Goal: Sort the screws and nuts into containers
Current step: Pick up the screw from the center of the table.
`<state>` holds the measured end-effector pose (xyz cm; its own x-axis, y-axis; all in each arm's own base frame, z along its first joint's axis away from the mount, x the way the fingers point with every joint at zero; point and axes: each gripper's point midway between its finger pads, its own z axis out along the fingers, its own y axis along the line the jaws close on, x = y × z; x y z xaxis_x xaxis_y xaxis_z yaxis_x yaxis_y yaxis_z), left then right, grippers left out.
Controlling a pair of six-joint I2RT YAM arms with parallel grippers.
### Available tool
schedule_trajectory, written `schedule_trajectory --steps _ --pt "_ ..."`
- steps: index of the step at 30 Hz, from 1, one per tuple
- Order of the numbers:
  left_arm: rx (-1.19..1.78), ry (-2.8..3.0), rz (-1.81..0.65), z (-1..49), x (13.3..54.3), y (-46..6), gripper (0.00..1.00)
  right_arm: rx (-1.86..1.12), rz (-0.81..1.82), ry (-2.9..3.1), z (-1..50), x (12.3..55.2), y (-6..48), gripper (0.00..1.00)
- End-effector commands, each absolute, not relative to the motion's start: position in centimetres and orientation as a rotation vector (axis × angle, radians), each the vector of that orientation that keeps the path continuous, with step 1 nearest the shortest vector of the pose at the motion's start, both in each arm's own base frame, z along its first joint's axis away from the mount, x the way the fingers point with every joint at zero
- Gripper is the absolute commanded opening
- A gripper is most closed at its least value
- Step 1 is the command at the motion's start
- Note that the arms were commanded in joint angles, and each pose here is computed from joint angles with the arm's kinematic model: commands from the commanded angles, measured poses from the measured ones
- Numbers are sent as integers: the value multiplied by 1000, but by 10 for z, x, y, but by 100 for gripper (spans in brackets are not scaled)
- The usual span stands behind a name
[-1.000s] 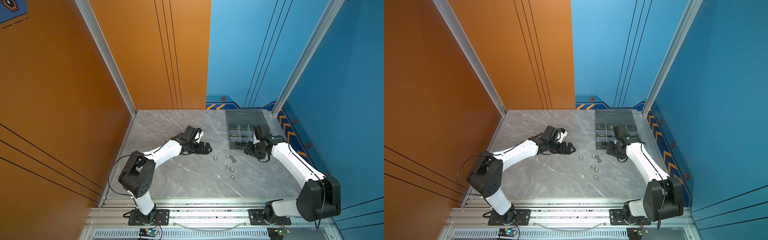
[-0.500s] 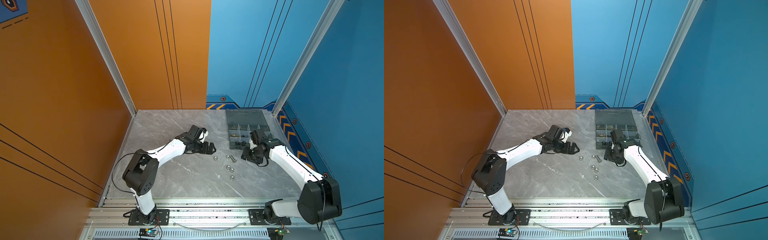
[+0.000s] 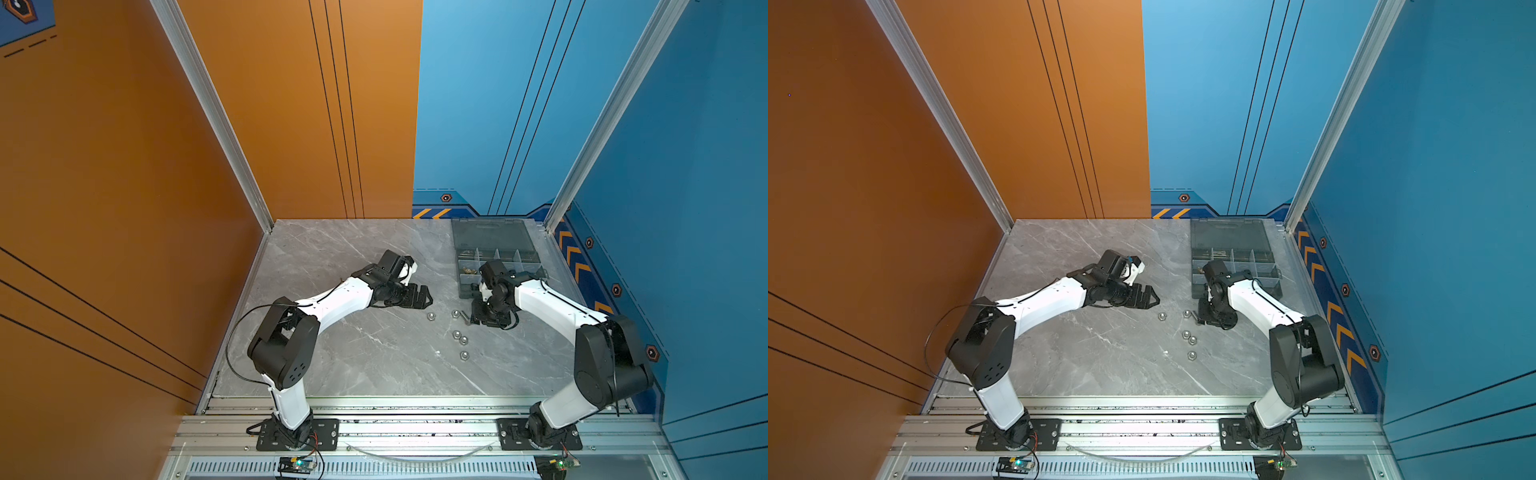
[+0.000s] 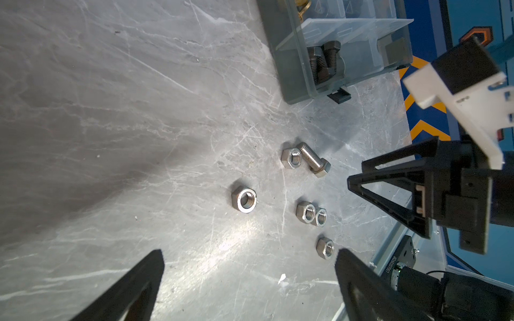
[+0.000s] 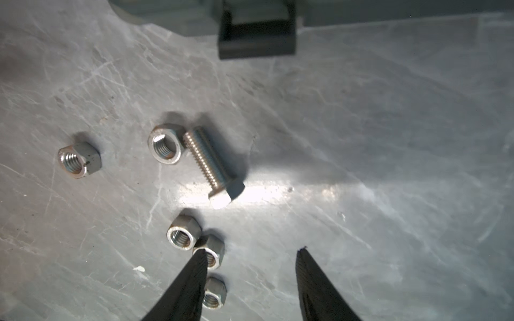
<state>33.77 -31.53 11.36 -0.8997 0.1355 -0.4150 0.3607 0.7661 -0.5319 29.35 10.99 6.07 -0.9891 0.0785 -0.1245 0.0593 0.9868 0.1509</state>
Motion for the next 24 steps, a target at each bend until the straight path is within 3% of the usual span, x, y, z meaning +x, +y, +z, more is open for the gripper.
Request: schedule_trajectory --steps 1,24 --pt "421 2617 -917 116 329 -318 98 -21 146 2978 61 310 112 54" --pt "382 2637 -905 112 327 -305 98 -150 31 3079 24 320 123 50"
